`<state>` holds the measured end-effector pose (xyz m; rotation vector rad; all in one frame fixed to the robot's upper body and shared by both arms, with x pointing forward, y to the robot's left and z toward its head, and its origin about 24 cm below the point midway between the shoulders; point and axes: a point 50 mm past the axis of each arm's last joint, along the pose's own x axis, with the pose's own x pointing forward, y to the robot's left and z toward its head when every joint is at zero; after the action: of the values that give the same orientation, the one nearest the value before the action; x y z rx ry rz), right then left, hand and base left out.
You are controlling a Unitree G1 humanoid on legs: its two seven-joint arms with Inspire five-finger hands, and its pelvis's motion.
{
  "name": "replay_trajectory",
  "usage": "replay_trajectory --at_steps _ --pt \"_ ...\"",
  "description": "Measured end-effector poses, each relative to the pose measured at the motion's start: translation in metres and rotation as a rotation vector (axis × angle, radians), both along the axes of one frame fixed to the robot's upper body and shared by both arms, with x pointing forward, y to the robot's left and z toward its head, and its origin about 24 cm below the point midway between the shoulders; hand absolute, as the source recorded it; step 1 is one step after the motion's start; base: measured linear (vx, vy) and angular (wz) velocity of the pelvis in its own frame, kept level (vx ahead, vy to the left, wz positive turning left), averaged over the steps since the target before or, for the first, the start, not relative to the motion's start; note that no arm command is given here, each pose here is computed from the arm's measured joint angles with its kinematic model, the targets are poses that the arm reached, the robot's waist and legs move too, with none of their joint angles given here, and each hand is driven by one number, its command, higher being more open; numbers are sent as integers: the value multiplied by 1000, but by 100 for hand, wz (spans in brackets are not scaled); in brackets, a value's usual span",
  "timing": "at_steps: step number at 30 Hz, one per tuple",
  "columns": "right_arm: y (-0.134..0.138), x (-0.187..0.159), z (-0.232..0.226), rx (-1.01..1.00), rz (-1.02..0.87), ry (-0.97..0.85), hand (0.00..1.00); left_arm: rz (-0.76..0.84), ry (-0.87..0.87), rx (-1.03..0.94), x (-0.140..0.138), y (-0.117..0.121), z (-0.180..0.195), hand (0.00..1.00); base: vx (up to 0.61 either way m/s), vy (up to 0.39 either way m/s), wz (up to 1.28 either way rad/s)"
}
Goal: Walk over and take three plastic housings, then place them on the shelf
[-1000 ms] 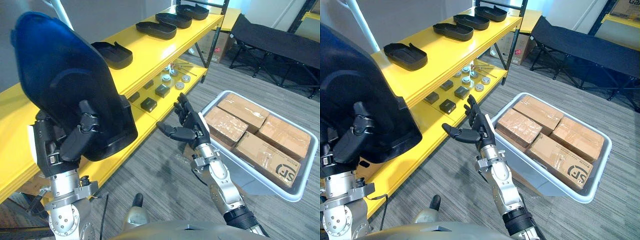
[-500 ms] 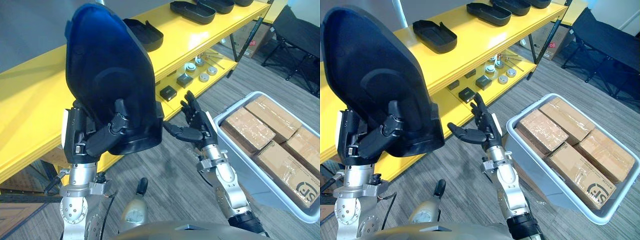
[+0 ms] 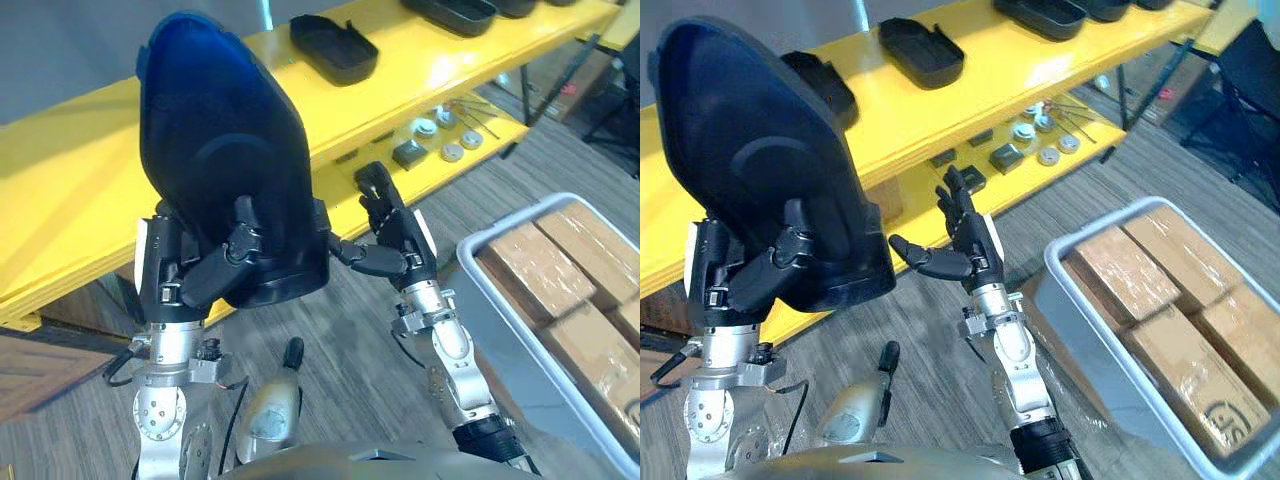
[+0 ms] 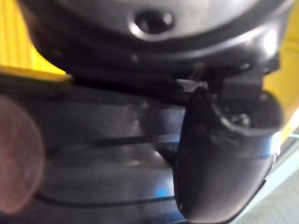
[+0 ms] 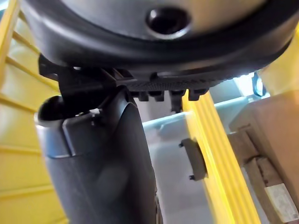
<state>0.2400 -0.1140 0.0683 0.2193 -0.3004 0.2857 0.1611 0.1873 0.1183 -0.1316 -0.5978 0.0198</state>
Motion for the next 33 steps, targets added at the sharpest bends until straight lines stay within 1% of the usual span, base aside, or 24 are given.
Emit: replay_trajectory --at_steps 3,6,8,12,15,17,20,24,26,30,31,33 --pt "-1 4 10 16 -21 -55 100 100 -24 21 -2 16 5 0 169 148 48" --pt "5 13 26 28 -6 -125 100 210 -73 8 0 32 15 0 181 60 39" --pt "7 25 46 6 -7 -205 100 259 -131 -7 5 39 25 0 192 42 40" --pt "-2 38 79 -6 -67 -334 100 227 -215 -32 20 33 38 0 129 -104 96" --pt "-9 36 93 -11 -113 -400 100 226 -193 -25 26 35 33 0 170 -292 88" --pt "-16 37 98 -15 -133 -426 100 245 -168 -24 25 39 29 0 172 -339 99" --pt "-33 37 102 -22 -175 -446 100 251 -135 -22 20 40 22 0 185 -250 58" --pt "-57 20 106 45 -229 -473 100 197 -119 -34 21 29 18 0 145 -127 43" --pt "-59 12 102 65 -217 -464 100 205 -107 -27 23 24 17 0 100 -24 3" --pt "-60 2 79 101 -200 -373 100 213 -41 24 20 11 8 0 10 29 22" --pt "-63 -3 74 114 -216 -352 100 184 -26 38 22 6 7 0 -50 85 81" --pt "-68 -6 68 118 -246 -325 100 148 17 58 22 2 2 0 -64 160 71"
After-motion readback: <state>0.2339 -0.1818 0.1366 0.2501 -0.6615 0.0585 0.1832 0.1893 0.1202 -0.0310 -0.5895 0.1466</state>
